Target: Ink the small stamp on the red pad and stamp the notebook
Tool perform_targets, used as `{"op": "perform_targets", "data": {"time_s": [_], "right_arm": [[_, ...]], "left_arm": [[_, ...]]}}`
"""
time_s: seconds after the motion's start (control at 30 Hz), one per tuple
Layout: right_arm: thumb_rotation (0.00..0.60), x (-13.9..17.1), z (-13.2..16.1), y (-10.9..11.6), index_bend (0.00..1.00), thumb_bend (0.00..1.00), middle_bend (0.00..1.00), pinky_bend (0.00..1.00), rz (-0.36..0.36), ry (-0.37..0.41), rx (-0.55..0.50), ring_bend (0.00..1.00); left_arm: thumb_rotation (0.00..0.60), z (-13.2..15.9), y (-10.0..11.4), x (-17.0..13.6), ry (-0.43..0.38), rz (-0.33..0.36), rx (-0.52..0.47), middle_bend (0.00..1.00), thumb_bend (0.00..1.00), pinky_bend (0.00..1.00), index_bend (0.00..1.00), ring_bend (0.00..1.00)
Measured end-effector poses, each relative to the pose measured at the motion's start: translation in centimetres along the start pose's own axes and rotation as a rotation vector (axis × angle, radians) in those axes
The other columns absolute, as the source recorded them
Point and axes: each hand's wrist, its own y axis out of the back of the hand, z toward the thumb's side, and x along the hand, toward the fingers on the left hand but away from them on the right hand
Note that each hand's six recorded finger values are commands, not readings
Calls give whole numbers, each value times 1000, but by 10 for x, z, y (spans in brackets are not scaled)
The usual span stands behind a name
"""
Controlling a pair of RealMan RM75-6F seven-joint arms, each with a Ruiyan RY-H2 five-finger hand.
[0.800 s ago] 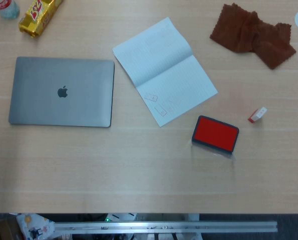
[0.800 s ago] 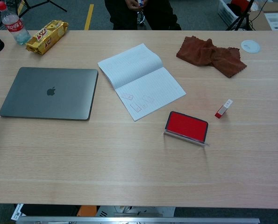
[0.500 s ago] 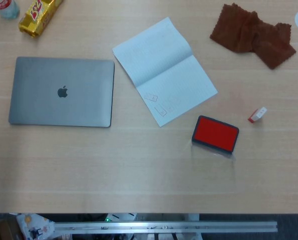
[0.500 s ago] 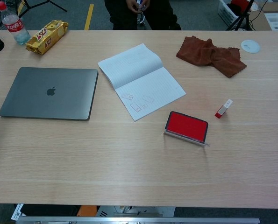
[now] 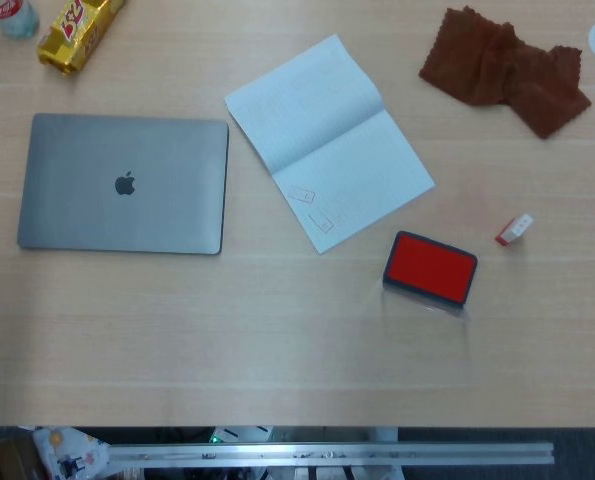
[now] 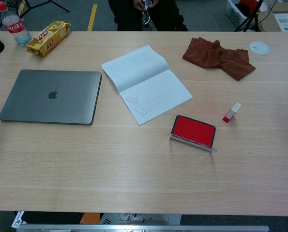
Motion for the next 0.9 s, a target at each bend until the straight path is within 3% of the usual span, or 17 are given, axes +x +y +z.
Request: {"op": "perform_targets", "data": {"time_s": [0.43, 0.9], "right_arm": [[600, -31, 30, -29, 433, 238, 425, 333, 77, 228, 128, 274], [600, -66, 28, -78, 433, 238, 424, 333, 153, 288, 253, 278]], "left_arm": [[600, 0, -1, -1, 1, -16, 4, 274, 269, 257, 268, 266], [600, -3, -2, -5, 13, -33, 5, 273, 269, 257, 267, 266]]}}
